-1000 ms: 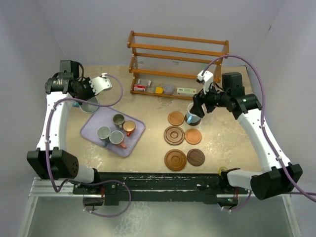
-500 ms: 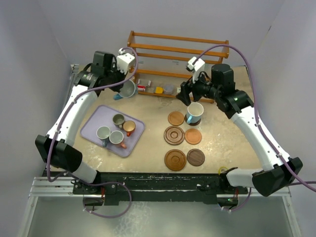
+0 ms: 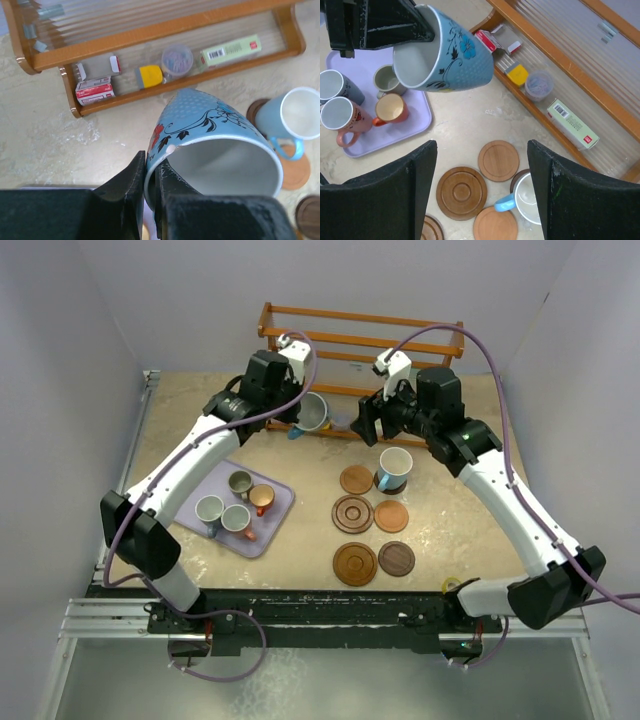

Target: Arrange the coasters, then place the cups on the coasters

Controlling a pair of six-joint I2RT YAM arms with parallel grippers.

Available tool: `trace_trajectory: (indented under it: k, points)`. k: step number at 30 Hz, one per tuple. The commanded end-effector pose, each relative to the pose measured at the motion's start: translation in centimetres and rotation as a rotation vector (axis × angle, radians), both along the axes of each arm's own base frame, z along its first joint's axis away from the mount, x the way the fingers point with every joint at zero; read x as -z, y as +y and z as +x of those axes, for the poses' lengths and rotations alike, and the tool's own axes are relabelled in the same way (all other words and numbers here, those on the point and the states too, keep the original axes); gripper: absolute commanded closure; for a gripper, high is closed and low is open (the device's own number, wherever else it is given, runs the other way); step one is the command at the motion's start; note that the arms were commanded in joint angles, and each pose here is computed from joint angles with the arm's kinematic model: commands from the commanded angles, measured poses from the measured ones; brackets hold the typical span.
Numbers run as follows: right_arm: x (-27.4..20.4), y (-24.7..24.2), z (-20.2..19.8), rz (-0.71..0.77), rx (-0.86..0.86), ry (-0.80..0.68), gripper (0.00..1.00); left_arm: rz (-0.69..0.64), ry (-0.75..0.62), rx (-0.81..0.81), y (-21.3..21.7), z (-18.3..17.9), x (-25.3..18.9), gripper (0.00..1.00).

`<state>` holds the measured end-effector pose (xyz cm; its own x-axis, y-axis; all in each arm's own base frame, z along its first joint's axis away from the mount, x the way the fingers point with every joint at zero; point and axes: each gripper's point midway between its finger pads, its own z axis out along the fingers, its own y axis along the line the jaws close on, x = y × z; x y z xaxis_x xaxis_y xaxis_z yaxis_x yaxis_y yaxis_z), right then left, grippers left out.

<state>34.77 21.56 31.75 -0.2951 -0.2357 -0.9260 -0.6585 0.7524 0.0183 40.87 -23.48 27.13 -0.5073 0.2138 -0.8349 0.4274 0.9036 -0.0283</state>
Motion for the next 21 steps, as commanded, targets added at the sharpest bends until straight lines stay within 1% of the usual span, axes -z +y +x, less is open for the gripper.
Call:
trace_trajectory:
  k: [1,5,12,16,21]
  points:
    - [-3.5,0.2,-0.1,0.046,0.036,-0.063,0.25,-0.229,-0.214,-0.163,0.2,1.1,-8.6,0.97]
    - [-4.4,1.0,-0.4,0.043,0.025,-0.076,0.25,-0.262,-0.204,-0.192,-0.5,0.4,-8.6,0.97]
    - [-4.8,2.2,0.3,0.056,0.031,-0.039,0.24,-0.288,-0.197,-0.257,-2.1,-0.2,-8.5,0.97]
    - [-5.0,2.9,1.1,0.048,0.055,-0.031,0.27,-0.309,-0.19,-0.285,-2.7,-0.7,-8.5,0.97]
    - [-4.2,3.8,1.9,0.007,0.097,-0.018,0.31,-0.332,-0.169,-0.292,-3.3,-1.2,-8.0,0.97]
